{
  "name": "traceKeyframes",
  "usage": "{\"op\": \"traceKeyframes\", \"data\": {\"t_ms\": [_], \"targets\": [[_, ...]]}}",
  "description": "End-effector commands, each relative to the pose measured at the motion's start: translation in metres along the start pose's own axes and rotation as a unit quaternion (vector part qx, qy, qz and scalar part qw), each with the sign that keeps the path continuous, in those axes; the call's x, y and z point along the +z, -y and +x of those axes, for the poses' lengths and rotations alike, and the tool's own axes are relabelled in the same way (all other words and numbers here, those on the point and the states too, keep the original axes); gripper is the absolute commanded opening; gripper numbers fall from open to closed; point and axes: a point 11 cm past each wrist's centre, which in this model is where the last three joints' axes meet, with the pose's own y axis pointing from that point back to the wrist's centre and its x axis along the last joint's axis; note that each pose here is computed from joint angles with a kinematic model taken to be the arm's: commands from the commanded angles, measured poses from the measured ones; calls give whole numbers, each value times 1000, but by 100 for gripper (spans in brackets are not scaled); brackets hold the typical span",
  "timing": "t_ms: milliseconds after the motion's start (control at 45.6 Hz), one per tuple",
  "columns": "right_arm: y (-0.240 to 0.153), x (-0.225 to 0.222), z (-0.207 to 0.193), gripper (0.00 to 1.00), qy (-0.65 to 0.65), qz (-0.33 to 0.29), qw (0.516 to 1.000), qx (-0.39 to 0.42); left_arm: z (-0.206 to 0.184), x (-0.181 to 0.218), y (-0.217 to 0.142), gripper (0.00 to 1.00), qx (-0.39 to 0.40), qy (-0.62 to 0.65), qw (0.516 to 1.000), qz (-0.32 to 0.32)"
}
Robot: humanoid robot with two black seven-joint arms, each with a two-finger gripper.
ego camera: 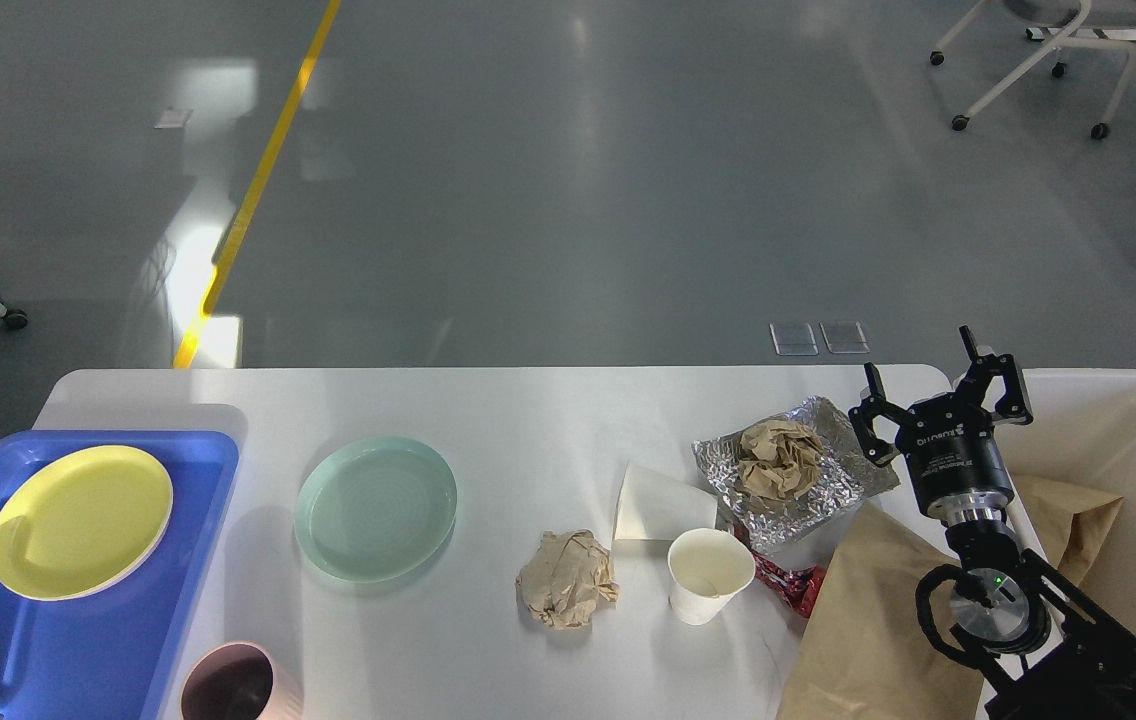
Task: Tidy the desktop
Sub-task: 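Release the mug and withdraw the left gripper, then move the left gripper down to grasp the pink mug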
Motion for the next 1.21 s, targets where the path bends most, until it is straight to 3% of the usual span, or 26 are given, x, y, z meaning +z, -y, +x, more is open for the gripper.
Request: {"op": "traceKeyframes", "data": {"t_ms": [0, 329, 526, 833, 1184], "targets": [[0, 0, 0, 100, 0, 1, 1000, 0, 10, 17, -12, 96, 7, 12, 1000, 5], [0, 0, -1, 100, 0, 0, 1000, -1, 28, 84, -61, 96, 25, 57, 998, 3], [0, 0, -1, 100, 0, 0, 1000, -1, 16, 152, -102, 96, 25, 102, 994, -19], [0, 0, 0, 100, 0, 0, 1000, 0, -47, 260, -181, 96, 29, 162, 983, -78], [0, 0, 0, 100, 0, 0, 1000, 0, -129, 305, -257, 96, 53, 212, 969, -111]]}}
